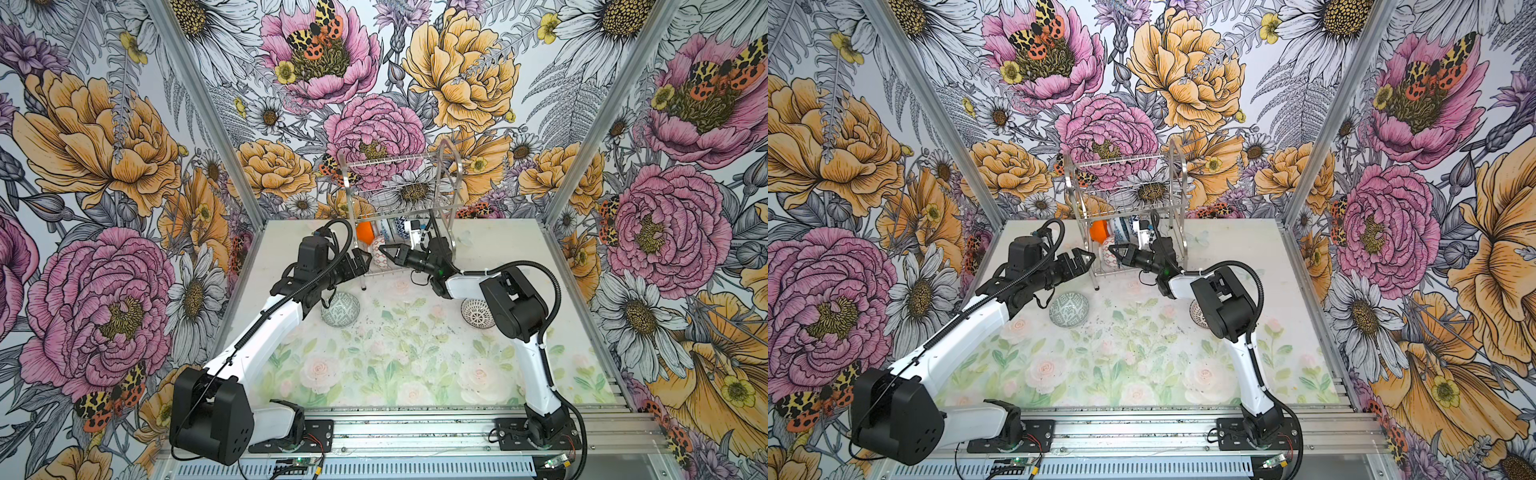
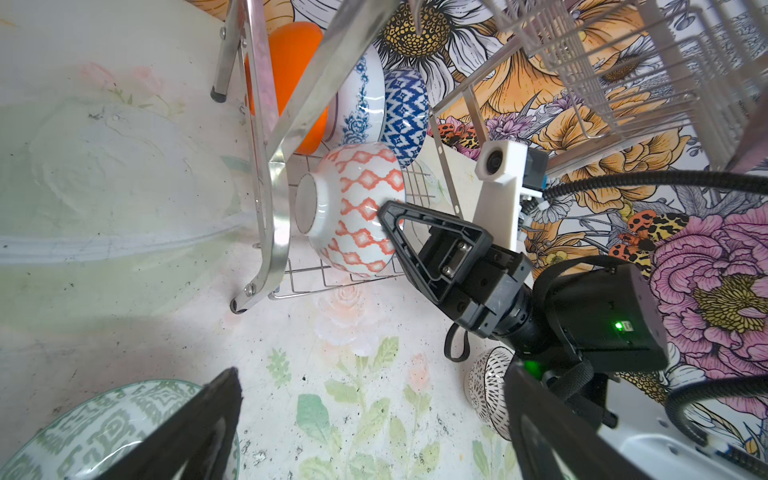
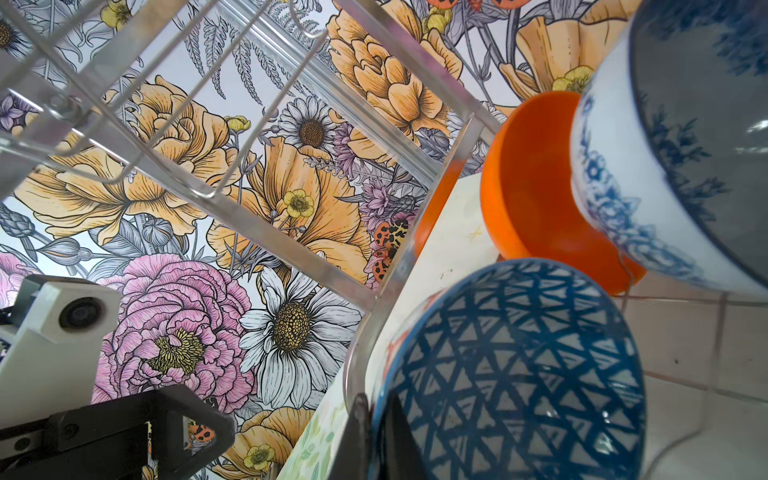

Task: Load the bowls into the dish rack
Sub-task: 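Lower the blue bowl upright into a rack slot with the right gripper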

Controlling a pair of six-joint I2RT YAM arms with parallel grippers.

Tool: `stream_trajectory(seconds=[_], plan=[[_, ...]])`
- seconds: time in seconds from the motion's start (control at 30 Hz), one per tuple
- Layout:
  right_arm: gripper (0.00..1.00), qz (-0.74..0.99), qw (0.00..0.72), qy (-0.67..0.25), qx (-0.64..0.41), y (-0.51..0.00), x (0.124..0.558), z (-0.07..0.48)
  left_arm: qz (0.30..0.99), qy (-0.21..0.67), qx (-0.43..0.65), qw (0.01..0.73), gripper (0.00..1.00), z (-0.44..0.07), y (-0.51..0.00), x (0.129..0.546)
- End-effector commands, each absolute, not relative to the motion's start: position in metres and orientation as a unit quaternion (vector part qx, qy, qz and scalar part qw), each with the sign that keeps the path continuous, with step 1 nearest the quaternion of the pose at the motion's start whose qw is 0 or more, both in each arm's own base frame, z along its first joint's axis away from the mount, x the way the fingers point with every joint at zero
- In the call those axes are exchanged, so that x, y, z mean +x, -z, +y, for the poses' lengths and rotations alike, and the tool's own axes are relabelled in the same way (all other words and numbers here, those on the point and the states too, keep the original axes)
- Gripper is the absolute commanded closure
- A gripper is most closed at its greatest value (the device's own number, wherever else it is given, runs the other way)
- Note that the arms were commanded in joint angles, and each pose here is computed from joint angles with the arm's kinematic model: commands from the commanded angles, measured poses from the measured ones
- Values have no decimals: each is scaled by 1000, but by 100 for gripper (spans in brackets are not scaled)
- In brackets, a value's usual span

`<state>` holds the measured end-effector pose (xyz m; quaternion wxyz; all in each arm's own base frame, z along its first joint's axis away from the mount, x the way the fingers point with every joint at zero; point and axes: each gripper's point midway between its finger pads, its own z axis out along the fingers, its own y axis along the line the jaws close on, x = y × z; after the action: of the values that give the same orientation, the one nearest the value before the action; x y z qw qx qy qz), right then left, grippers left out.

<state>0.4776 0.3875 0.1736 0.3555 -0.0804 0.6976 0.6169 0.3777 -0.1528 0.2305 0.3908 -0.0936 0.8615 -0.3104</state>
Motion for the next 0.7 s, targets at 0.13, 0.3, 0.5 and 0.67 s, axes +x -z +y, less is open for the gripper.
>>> stream_trajectory(seconds=[0.13,0.3,0.5,0.67], plan=[[100,661,353,-654,-103,-193,472,408,855,318,-94,399,1,-151,-236,378],[100,659,349,-658,-102,-190,472,413,856,317,-96,397,1,-151,-235,379],[100,654,342,-668,-92,-186,475,415,856,318,-97,397,1,-151,-235,379],[100,659,334,-669,-86,-181,476,416,855,317,-96,398,1,-150,-236,378]])
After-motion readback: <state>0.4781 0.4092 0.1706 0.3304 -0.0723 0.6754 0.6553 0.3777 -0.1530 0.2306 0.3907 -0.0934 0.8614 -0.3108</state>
